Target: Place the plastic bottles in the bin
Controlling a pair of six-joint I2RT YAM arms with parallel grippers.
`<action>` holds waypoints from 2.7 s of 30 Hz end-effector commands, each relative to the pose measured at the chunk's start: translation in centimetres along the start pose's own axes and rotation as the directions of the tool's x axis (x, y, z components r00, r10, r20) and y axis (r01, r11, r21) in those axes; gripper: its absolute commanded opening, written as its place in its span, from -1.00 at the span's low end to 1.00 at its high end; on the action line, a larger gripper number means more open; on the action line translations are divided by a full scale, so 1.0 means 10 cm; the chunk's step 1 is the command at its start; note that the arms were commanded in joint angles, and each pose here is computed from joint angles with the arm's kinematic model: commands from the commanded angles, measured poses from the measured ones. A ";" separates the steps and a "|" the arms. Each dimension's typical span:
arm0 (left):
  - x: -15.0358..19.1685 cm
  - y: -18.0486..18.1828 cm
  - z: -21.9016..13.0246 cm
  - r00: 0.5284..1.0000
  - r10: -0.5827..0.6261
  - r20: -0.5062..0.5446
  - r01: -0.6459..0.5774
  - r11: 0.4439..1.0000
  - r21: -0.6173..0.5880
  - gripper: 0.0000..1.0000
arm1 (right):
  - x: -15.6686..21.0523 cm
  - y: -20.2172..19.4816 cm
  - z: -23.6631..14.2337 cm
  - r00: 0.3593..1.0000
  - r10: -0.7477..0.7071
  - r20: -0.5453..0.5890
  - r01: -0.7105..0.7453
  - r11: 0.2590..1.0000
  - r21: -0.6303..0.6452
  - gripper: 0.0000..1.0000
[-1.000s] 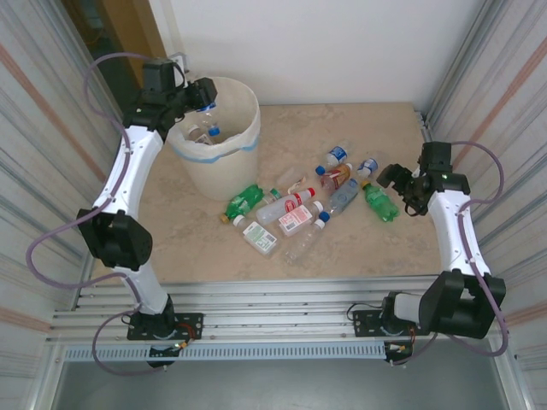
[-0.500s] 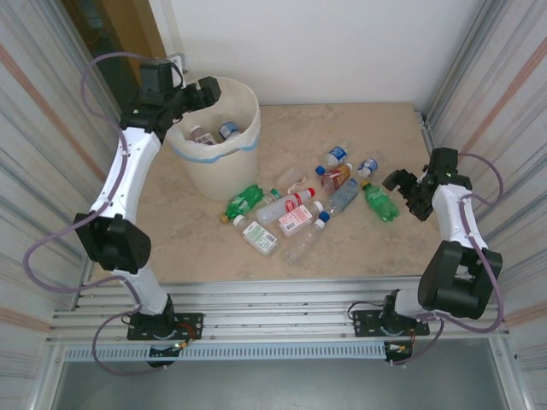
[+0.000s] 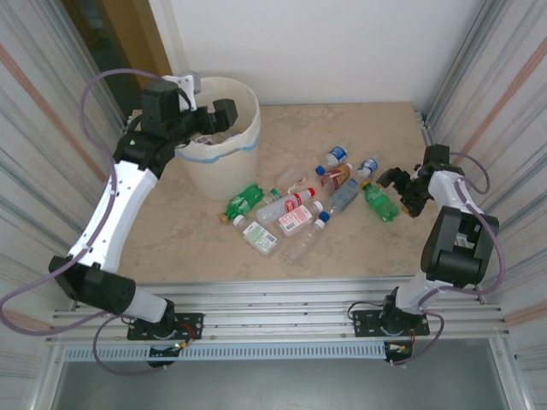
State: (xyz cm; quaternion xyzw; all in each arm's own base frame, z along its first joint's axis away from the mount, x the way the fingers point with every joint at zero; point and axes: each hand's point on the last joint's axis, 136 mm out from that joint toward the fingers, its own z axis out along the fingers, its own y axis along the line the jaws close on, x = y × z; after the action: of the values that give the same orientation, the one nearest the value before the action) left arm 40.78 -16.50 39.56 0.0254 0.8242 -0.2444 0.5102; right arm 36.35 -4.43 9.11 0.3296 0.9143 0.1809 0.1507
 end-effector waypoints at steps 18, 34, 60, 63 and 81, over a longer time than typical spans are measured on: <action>0.51 -0.08 -0.55 0.995 -0.084 0.043 0.084 0.996 0.011 0.98 | 0.25 0.17 0.42 0.985 -0.120 -0.127 0.122 0.992 0.008 0.71; 0.50 -0.11 -0.66 0.990 -0.121 0.073 0.119 0.992 0.036 0.98 | 0.45 -0.01 0.68 0.976 -0.092 -0.197 0.108 0.992 0.071 0.48; 0.43 -0.13 -0.90 0.983 -0.137 0.125 0.131 0.990 0.056 0.98 | 0.46 0.62 -0.41 0.943 -0.316 0.104 0.319 0.947 -0.020 -0.15; 0.41 -0.18 -0.91 0.982 -0.140 0.124 0.131 0.988 0.081 0.97 | 0.51 0.93 -0.74 0.899 -0.382 0.212 0.404 0.912 -0.072 -0.16; 0.43 -0.92 -0.75 0.999 -0.041 0.029 0.030 0.953 0.300 0.97 | 1.71 2.58 -1.85 0.558 -0.574 0.600 0.830 0.402 -0.388 -0.18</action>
State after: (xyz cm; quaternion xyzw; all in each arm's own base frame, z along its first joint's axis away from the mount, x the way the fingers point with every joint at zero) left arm 30.49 -20.39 39.53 0.0396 0.7923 -0.3534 0.4958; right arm 30.94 18.88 30.14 -0.0932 0.8411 0.3023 0.4387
